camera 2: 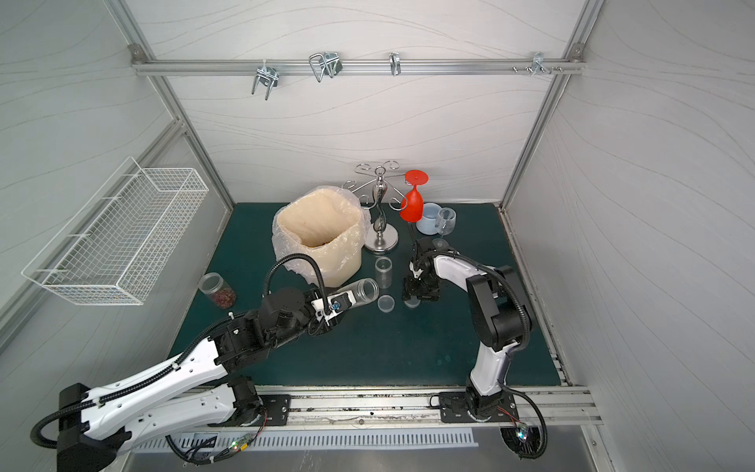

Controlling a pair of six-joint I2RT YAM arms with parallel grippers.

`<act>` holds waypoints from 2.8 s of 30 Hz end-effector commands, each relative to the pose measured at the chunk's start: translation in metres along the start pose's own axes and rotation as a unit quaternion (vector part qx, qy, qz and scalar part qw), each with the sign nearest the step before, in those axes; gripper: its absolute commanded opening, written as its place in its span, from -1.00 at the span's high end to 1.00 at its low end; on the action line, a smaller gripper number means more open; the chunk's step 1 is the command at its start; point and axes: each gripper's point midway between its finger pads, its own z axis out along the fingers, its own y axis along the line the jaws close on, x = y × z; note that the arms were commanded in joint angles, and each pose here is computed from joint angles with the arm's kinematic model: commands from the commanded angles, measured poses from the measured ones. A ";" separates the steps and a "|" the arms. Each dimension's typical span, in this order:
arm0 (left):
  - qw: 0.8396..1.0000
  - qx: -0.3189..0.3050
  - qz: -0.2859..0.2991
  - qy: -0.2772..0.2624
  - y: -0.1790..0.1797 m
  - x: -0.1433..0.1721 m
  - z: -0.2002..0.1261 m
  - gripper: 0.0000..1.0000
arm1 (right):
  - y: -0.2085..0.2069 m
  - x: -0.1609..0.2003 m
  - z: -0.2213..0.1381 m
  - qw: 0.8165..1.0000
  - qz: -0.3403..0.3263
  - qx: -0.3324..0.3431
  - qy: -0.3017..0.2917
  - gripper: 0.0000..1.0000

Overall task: Empty the moldy dried flower tea in the jars
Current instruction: Place the lid at the center of the board, then pour the moldy dried flower tea into the trash bin.

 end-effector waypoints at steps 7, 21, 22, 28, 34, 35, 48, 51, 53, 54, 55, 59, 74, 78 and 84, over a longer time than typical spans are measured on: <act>0.999 -0.042 -0.003 -0.021 0.019 -0.014 -0.006 1.00 | 0.013 -0.007 -0.041 0.999 -0.005 -0.013 -0.050 -0.52; 0.982 -0.177 0.055 0.024 0.103 -0.050 -0.061 1.00 | 0.052 -0.016 -0.161 0.956 -0.090 -0.066 -0.270 -0.68; 0.979 -0.188 0.069 0.034 0.110 -0.052 -0.064 1.00 | 0.056 -0.015 -0.170 0.950 -0.099 -0.075 -0.288 -0.71; 0.968 -0.215 0.099 0.079 0.149 -0.057 -0.080 1.00 | 0.086 -0.003 -0.213 0.909 -0.155 -0.141 -0.361 -0.83; 0.951 -0.242 0.145 0.126 0.187 -0.056 -0.084 1.00 | 0.096 0.010 -0.234 0.888 -0.175 -0.166 -0.391 -0.84; 0.947 -0.241 0.162 0.136 0.191 -0.055 -0.081 1.00 | 0.097 0.011 -0.236 0.886 -0.177 -0.169 -0.394 -0.84; 0.903 -0.238 0.228 0.275 0.250 0.005 -0.056 1.00 | 0.096 0.025 -0.233 0.885 -0.179 -0.177 -0.392 -0.85; 0.892 -0.236 0.243 0.300 0.264 0.021 -0.050 1.00 | 0.096 0.026 -0.231 0.887 -0.179 -0.179 -0.386 -0.85; 0.883 -0.235 0.252 0.320 0.272 0.032 -0.046 1.00 | 0.096 0.026 -0.229 0.889 -0.178 -0.179 -0.381 -0.85; 0.877 -0.233 0.260 0.331 0.275 0.037 -0.045 1.00 | 0.096 0.026 -0.227 0.890 -0.177 -0.179 -0.380 -0.85; 0.871 -0.230 0.269 0.340 0.278 0.041 -0.044 1.00 | 0.096 0.026 -0.227 0.890 -0.178 -0.179 -0.380 -0.85; 0.859 -0.208 0.308 0.352 0.279 0.047 -0.036 1.00 | 0.095 0.026 -0.223 0.892 -0.176 -0.179 -0.376 -0.85; 0.822 -0.199 0.416 0.333 0.295 0.042 -0.020 1.00 | 0.098 0.025 -0.213 0.897 -0.177 -0.189 -0.358 -0.87; 0.814 -0.207 0.433 0.327 0.298 0.040 -0.018 1.00 | 0.099 0.025 -0.211 0.898 -0.178 -0.192 -0.354 -0.88; 0.809 -0.203 0.446 0.324 0.300 0.045 -0.020 1.00 | 0.100 0.026 -0.208 0.899 -0.180 -0.194 -0.349 -0.89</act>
